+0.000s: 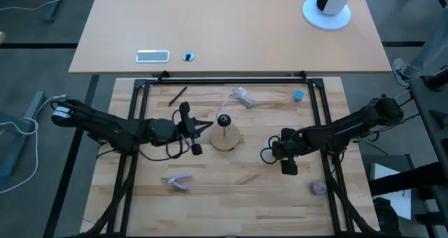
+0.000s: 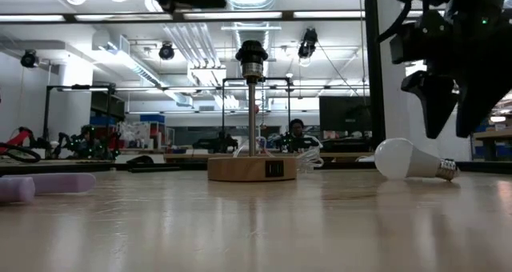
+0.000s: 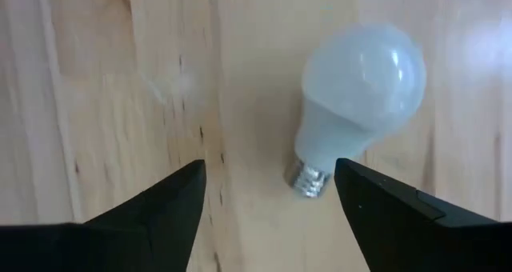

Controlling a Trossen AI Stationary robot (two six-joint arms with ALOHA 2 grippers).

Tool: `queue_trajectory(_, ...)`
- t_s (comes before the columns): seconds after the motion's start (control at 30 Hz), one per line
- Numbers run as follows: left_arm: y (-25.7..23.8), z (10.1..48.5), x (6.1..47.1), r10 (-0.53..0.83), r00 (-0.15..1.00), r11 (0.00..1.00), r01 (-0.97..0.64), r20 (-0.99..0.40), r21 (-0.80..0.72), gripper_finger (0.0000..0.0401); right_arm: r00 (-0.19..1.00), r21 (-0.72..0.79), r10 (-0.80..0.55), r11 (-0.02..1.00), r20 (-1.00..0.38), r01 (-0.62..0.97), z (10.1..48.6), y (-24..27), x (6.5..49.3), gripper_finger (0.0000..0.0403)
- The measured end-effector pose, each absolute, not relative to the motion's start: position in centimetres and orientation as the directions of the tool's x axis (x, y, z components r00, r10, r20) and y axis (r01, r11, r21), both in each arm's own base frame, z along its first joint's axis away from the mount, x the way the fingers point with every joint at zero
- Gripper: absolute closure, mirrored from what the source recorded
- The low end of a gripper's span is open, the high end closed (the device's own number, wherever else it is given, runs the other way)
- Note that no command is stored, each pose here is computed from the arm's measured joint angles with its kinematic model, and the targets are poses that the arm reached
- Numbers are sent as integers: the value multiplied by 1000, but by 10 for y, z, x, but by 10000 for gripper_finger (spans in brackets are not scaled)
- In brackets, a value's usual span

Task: Screw lightbulb
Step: Return to Home Position

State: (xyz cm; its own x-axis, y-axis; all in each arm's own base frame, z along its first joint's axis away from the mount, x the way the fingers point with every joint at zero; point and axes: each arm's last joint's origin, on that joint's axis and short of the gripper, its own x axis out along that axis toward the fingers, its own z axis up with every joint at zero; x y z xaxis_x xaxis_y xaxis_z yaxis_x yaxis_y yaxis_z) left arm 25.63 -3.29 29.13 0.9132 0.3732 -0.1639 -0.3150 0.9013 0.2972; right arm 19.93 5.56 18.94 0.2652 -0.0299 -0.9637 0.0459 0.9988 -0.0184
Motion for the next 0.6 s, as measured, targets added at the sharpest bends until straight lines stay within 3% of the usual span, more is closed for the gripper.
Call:
queue_trajectory(0.1,-45,300,244,319,936,907,-255,-148,336,401,340,-39,-54,998,-939,50,198,56,197,133)
queue_trajectory(0.23,-60,305,216,226,968,925,-178,-109,336,401,539,-130,-142,990,-831,61,217,52,192,140)
queue_trajectory(0.33,-61,299,195,184,981,938,-156,-64,310,401,707,-205,-198,976,-679,76,235,46,194,144)
queue_trajectory(0.43,-53,291,188,211,974,936,-225,79,269,401,862,-236,-194,968,-468,89,257,38,208,152)
queue_trajectory(0.6,-45,263,186,239,968,905,-252,79,343,401,961,-275,-123,960,-246,52,275,20,231,168)
